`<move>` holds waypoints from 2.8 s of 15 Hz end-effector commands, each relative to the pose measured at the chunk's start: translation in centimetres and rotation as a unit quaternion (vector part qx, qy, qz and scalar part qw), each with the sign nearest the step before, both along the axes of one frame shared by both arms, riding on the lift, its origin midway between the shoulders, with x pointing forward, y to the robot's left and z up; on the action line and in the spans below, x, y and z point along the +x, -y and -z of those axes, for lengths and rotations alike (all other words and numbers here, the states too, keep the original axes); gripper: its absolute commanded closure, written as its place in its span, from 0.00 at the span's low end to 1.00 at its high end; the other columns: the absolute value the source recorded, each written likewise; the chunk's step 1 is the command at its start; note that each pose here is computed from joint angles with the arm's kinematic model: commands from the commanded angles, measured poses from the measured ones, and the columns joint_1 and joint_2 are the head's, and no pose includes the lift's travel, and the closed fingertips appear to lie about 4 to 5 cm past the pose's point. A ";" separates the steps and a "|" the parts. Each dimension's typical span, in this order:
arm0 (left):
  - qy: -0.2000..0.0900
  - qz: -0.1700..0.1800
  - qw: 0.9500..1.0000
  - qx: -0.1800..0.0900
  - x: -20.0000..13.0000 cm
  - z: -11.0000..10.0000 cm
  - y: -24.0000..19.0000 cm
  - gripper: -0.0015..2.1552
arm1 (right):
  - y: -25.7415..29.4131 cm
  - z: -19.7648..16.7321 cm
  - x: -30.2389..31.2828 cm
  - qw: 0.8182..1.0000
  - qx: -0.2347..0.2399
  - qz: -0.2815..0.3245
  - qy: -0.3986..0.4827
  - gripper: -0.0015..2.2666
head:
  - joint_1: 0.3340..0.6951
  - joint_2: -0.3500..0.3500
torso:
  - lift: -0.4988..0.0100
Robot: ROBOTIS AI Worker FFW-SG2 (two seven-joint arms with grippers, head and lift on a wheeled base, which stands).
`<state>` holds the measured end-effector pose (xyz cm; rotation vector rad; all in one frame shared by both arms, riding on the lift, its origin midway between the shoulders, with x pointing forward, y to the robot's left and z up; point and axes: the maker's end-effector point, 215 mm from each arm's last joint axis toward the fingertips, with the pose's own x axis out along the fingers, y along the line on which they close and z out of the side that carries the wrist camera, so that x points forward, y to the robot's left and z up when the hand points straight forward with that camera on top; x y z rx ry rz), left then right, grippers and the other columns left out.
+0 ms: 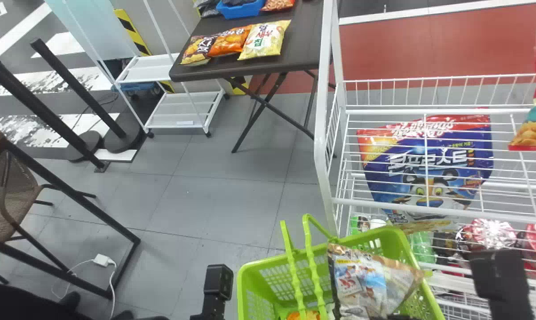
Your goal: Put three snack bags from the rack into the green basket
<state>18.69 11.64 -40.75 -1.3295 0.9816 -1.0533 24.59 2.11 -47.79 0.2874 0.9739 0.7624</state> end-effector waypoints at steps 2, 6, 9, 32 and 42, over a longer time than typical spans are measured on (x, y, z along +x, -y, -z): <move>-0.001 0.001 1.000 0.000 -0.2 0.0 0.0 1.00 | -0.6 -0.7 1.3 0.999 0.000 -0.005 0.045 0.02 | 1.00 1.00 | 0.98; -0.002 0.001 1.000 -0.002 -0.3 0.0 0.0 1.00 | 4.6 -5.1 6.1 0.992 -0.004 0.063 0.112 0.03 | 1.00 1.00 | 0.98; -0.002 0.001 1.000 -0.002 -0.4 0.0 0.0 1.00 | 13.0 -7.8 12.6 0.967 -0.062 0.155 0.191 0.03 | 1.00 0.76 | 0.98; -0.012 0.001 1.000 -0.005 -1.3 0.6 0.1 1.00 | 31.4 -9.4 32.9 0.818 -0.250 0.358 0.374 1.00 | 1.00 0.12 | 0.98; -0.009 -0.002 1.000 -0.004 -1.2 0.5 -0.2 1.00 | 20.7 -15.8 22.2 0.878 -0.081 0.277 0.382 0.99 | 1.00 0.25 | 0.98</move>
